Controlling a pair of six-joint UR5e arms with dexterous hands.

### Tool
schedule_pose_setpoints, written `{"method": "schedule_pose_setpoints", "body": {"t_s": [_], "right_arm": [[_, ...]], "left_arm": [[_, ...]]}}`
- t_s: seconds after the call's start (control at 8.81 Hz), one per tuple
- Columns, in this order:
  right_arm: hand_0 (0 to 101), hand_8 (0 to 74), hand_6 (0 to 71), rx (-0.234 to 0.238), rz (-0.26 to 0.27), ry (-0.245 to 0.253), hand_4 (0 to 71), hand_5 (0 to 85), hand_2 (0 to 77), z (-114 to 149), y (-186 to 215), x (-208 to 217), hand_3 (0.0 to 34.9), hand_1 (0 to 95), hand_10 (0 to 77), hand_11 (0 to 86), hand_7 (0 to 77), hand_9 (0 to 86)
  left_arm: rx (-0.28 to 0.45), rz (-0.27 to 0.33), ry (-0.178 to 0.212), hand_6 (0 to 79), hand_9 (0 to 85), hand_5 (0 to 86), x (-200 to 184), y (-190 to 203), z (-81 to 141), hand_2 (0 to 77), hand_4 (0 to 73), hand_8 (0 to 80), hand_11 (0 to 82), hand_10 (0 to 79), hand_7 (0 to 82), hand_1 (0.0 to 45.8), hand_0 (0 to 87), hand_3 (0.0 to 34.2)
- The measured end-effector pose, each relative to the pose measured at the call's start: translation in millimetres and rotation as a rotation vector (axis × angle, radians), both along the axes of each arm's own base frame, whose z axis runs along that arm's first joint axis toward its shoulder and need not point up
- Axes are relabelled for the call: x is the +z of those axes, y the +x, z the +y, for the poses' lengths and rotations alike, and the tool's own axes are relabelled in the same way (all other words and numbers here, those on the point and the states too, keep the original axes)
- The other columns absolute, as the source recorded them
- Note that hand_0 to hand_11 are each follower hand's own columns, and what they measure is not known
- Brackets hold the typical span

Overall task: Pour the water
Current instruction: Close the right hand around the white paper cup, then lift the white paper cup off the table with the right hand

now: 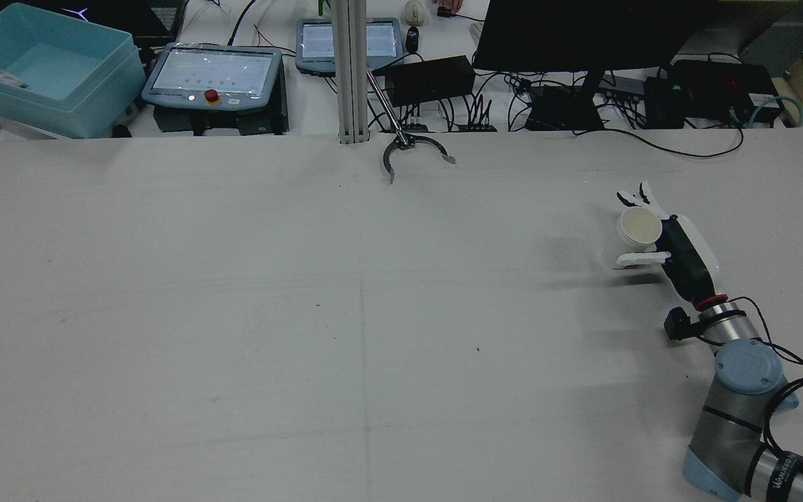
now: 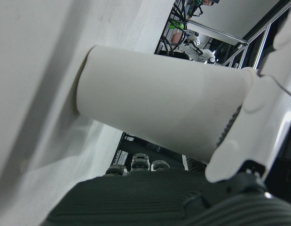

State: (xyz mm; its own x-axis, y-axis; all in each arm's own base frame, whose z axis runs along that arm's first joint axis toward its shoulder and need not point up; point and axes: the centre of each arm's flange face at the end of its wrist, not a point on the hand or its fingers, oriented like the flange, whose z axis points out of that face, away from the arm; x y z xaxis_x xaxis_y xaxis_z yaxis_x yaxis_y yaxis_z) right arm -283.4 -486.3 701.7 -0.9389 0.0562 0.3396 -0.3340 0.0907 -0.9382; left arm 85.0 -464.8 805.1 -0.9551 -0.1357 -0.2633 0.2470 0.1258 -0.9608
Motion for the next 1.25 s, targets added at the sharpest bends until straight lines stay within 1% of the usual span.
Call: {"method": "schedule_pose_setpoints", "body": {"t_s": [0.11,0.23,0.34,0.45,0.57,0.68,0.79,0.91,1.02,1.14,1.25], "right_arm": [[47,2.2,0.5,-0.01,-0.003,0.005,10.4,0.5,0.5,-1,-9,-5,0.0,7.6,0.5,0.5,1.1,2.7],[49,6.5,0.5,-0.018,-0.005,0.007,20.2,7.6,0.5,-1,-15,-9,0.0,9.8,0.5,0.5,1.1,7.6],[49,6.5,0.5,-0.023,-0.005,0.008,20.2,7.6,0.5,0,-19,-10,0.0,9.8,0.5,0.5,1.1,7.6],[51,16.4,2.2,-0.026,-0.005,0.009,26.7,16.4,1.1,-1,-22,-12,0.0,10.9,0.5,1.1,2.2,17.5],[51,26.7,17.5,-0.026,-0.007,0.01,31.6,27.3,1.1,-1,-23,-14,0.0,10.9,12.5,13.6,15.8,28.9],[51,36.5,28.9,-0.027,-0.014,0.011,31.6,36.5,15.8,-1,-24,-15,0.0,12.0,24.5,24.5,26.2,38.2],[51,44.7,38.7,-0.02,-0.025,0.018,29.5,42.0,26.2,-5,-21,-21,0.0,13.6,30.5,38.2,36.5,46.4],[52,49.1,47.5,0.002,-0.041,0.033,28.9,45.3,31.1,-13,-9,-34,0.0,16.4,27.3,41.5,44.7,50.2],[54,46.9,48.5,0.032,-0.049,0.045,28.4,46.9,34.4,-23,9,-53,0.0,17.5,24.0,37.1,50.2,54.5],[55,46.4,46.4,0.056,-0.049,0.051,27.8,47.5,42.0,-31,28,-77,0.0,17.5,22.9,34.9,45.8,56.2],[54,46.4,46.4,0.07,-0.041,0.054,27.8,47.5,44.2,-37,49,-103,0.0,16.9,22.9,34.9,45.8,56.2]], "left_arm": [[0.0,-0.001,-0.002,14.7,4.9,58.4,1,-1,1,45.3,31.6,3.3,12.0,8.2,23.5,5.4,44.7,0.0],[-0.001,-0.001,-0.003,14.7,4.9,58.4,2,-2,2,45.3,31.6,3.3,12.0,8.2,23.5,5.4,44.7,0.0],[-0.002,-0.002,-0.005,14.7,4.9,58.4,3,-2,4,45.3,31.6,3.3,12.0,8.2,22.9,5.4,44.8,0.0],[-0.002,-0.002,-0.006,14.7,4.9,58.4,4,-3,4,45.3,31.6,3.3,12.0,8.2,22.9,5.4,44.8,0.0],[-0.003,-0.001,-0.005,14.7,4.9,58.4,4,-3,4,45.3,31.6,3.3,12.0,8.2,22.9,5.4,44.8,0.0],[-0.003,0.0,-0.004,14.7,4.9,58.4,3,-3,4,45.3,31.6,3.3,12.0,8.2,22.9,5.4,45.0,0.0],[-0.002,0.004,-0.001,14.7,4.9,58.4,1,-3,3,45.3,31.6,3.3,12.0,8.2,22.9,5.4,45.0,0.0],[-0.002,0.013,0.011,14.7,4.9,58.4,-5,-2,1,45.3,31.6,3.3,12.0,8.2,22.9,5.4,44.9,0.0],[0.007,0.024,0.033,14.7,4.9,58.4,-19,3,-4,45.3,31.6,3.3,12.0,8.2,22.9,5.4,45.2,0.0],[0.021,0.033,0.055,14.7,4.9,58.4,-33,9,-10,45.3,31.6,3.3,10.4,8.2,22.9,5.4,45.2,0.0],[0.043,0.043,0.077,16.4,4.9,58.4,-48,19,-14,45.3,31.6,3.3,11.4,8.2,23.5,5.4,45.5,0.1]]}}
